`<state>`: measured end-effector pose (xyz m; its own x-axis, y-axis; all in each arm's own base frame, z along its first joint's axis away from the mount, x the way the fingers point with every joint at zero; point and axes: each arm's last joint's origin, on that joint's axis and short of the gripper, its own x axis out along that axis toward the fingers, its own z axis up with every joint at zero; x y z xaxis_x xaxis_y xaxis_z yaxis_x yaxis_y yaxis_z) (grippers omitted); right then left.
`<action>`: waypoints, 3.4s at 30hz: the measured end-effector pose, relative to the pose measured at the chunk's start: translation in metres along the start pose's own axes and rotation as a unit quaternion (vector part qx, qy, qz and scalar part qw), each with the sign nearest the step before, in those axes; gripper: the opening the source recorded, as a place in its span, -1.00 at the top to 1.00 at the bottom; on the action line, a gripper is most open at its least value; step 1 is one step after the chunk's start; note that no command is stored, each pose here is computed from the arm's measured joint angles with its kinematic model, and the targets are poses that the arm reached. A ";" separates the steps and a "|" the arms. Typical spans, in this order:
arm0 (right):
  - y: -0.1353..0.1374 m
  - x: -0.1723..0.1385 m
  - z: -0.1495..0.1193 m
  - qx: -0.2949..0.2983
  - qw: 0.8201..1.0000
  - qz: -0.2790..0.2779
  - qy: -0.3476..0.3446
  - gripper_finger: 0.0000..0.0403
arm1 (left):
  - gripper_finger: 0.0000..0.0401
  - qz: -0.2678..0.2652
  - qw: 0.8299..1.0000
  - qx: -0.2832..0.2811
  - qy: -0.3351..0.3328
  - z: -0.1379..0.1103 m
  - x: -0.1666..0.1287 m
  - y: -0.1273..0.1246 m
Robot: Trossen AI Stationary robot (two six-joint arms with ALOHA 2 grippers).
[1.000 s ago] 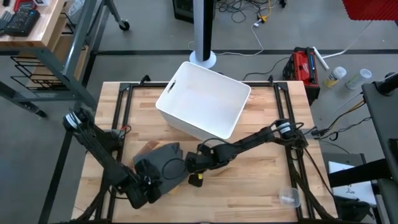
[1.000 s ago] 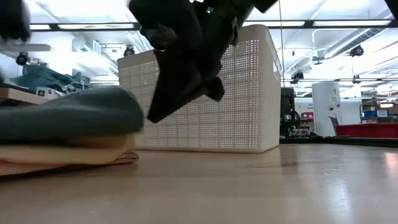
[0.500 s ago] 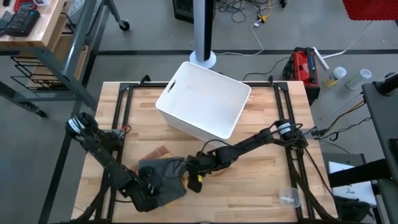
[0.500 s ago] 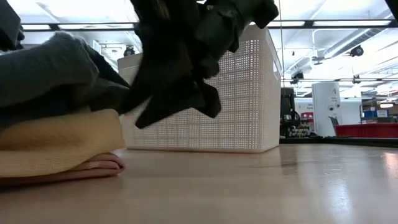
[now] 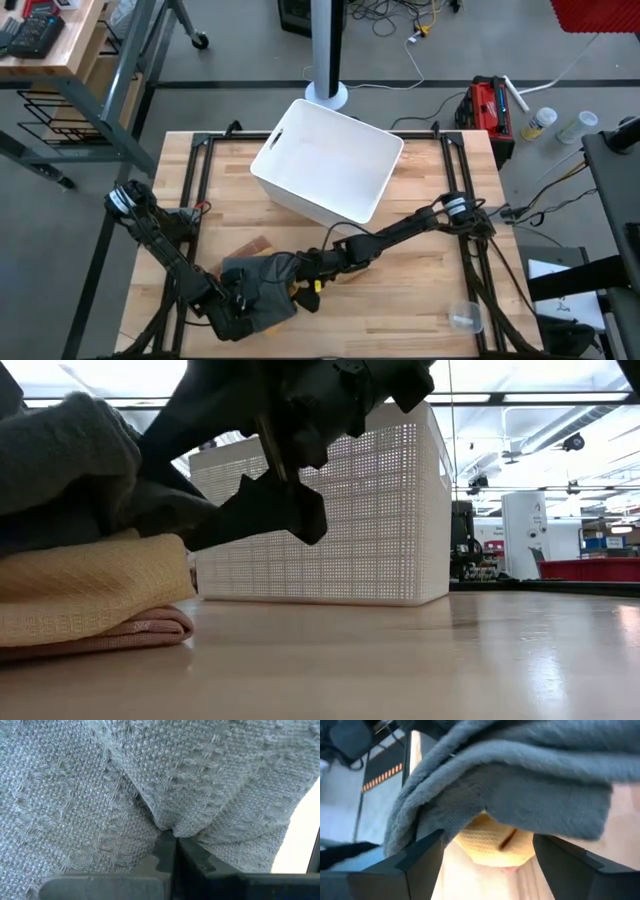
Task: Fold towel
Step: Stack the gray towel on top of the yellow towel
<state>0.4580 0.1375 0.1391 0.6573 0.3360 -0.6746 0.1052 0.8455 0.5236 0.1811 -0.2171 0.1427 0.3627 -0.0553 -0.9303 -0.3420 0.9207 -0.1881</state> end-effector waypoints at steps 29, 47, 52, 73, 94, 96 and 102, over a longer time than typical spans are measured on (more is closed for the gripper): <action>0.020 -0.006 0.026 -0.137 0.982 0.062 -0.113 -0.09 | 0.98 -0.057 0.995 0.041 0.075 -0.012 -0.036 0.000; -0.005 0.003 -0.005 0.018 1.000 -0.012 -0.010 -0.03 | 0.99 -0.120 0.992 -0.018 0.034 -0.001 -0.073 0.000; -0.017 0.009 -0.026 0.058 0.998 0.025 0.011 0.04 | 0.99 -0.126 0.991 -0.030 0.043 -0.001 -0.073 -0.001; -0.009 0.005 -0.016 -0.008 0.980 0.158 -0.118 0.15 | 0.99 -0.043 0.997 -0.055 0.031 -0.008 -0.015 -0.009; -0.031 0.025 -0.011 0.097 0.993 0.064 -0.037 -0.48 | 1.00 -0.047 0.997 -0.056 0.015 -0.007 -0.013 -0.003; -0.036 0.031 -0.006 0.111 0.988 0.102 -0.030 -0.50 | 1.00 -0.046 0.997 -0.062 0.014 -0.007 -0.012 -0.003; -0.037 0.060 0.009 0.140 0.970 0.197 -0.029 -0.48 | 1.00 -0.046 0.997 -0.060 0.010 -0.005 -0.011 -0.002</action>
<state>0.5000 0.1225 0.0841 0.7280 0.5790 -0.3671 0.0309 0.5073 0.8612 0.1732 -0.2203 0.1515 0.3797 -0.1461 -0.9135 -0.4105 0.8583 -0.3079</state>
